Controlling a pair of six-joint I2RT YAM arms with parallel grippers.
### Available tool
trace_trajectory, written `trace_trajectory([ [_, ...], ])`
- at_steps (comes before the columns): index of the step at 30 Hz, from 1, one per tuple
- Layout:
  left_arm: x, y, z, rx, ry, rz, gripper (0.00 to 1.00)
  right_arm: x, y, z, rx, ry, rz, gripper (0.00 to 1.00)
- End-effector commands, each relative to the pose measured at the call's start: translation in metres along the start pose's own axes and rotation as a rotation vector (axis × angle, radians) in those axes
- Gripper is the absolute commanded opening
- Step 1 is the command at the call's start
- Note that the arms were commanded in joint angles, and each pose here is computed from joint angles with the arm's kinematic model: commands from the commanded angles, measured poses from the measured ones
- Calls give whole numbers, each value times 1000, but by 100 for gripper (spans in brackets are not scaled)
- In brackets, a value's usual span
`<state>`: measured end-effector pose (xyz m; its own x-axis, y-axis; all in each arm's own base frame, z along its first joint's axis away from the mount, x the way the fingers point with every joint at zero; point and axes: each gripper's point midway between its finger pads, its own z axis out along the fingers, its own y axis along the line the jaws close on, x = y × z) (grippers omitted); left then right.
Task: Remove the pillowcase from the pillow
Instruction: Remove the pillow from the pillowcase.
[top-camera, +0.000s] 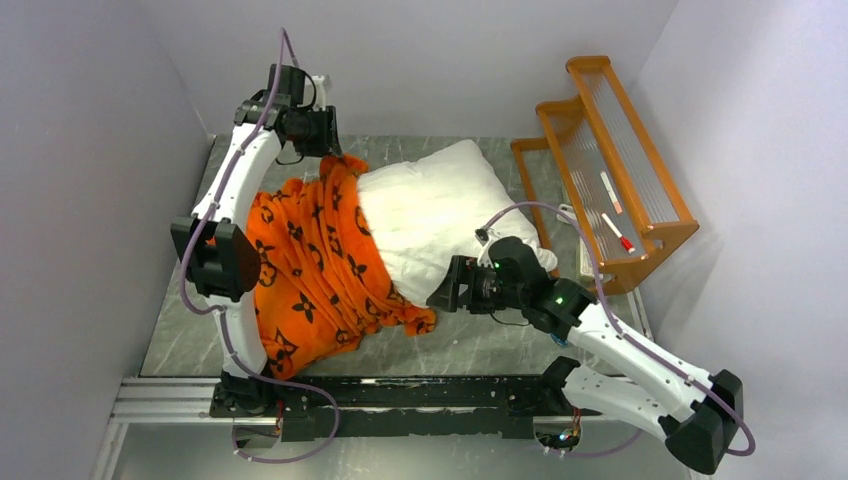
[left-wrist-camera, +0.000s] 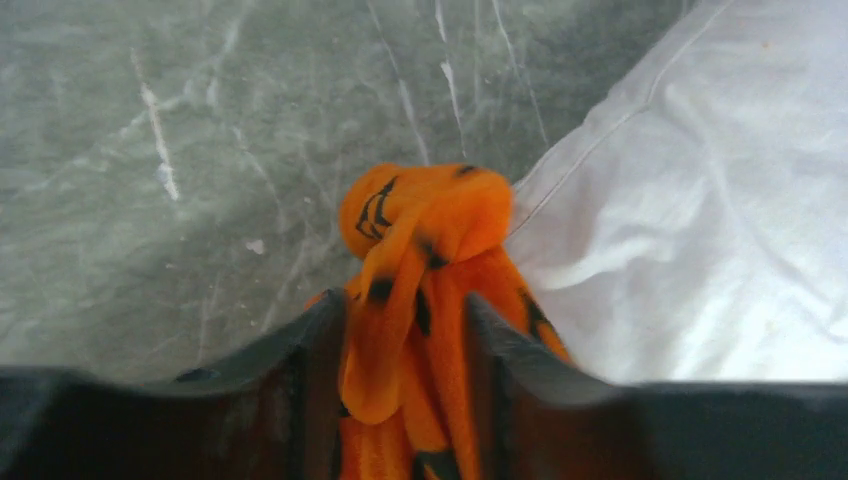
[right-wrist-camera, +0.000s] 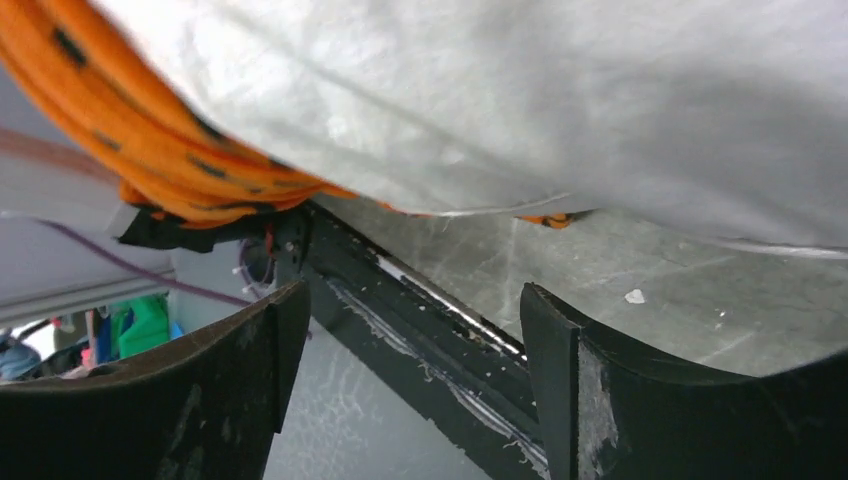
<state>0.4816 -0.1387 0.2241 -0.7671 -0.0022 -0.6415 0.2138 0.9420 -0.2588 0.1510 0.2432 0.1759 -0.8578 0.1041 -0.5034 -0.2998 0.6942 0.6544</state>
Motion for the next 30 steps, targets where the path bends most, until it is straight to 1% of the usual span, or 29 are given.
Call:
trace_trajectory([
  [1, -46, 21, -48, -146, -187, 12, 65, -1, -21, 8, 133, -9, 90, 84],
  [2, -35, 28, -52, -184, -179, -3, 74, -5, -25, 10, 168, -29, 123, 87],
  [4, -18, 35, -72, -222, -207, -31, 91, -9, -31, 14, 194, -71, 182, 94],
  [5, -8, 38, -82, -233, -217, -47, 97, -12, -30, 16, 180, -96, 205, 95],
  [7, 12, 39, -102, -236, -225, -85, 97, -18, -25, 23, 128, -138, 249, 96],
  [8, 20, 34, -118, -219, -244, -86, 97, -20, -24, 26, 114, -160, 277, 96],
  [9, 33, 29, -125, -190, -237, -86, 97, -21, -25, 30, 103, -174, 311, 96],
  [11, 59, 20, -137, -153, -217, -97, 97, -24, -30, 37, 105, -206, 357, 96],
  [13, 92, 11, -142, -96, -170, -94, 97, -26, -39, 44, 130, -234, 411, 95],
  [15, 121, 7, -150, -80, -126, -109, 97, -32, -36, 51, 100, -266, 438, 91],
  [16, 135, 4, -153, -60, -103, -118, 97, -35, -33, 55, 67, -277, 441, 87],
  [17, 149, -1, -155, -34, -85, -129, 96, -38, -29, 58, 33, -289, 453, 75],
  [18, 161, -5, -156, -13, -71, -141, 95, -39, -26, 62, 9, -294, 470, 70],
  [19, 173, -7, -157, 0, -56, -152, 94, -42, -23, 63, -10, -304, 487, 61],
  [21, 194, -7, -160, -7, -23, -169, 93, -48, -20, 66, -32, -322, 496, 39],
  [23, 205, -2, -165, -35, -28, -181, 94, -58, -19, 65, -20, -357, 484, 17],
  [25, 210, 0, -171, -54, -37, -194, 94, -72, -18, 59, 9, -404, 456, 8],
  [27, 207, 10, -184, -128, -71, -230, 96, -88, -20, 49, 60, -467, 424, 0],
  [30, 194, 30, -207, -260, -183, -271, 97, -99, -34, 39, 184, -510, 381, 0],
])
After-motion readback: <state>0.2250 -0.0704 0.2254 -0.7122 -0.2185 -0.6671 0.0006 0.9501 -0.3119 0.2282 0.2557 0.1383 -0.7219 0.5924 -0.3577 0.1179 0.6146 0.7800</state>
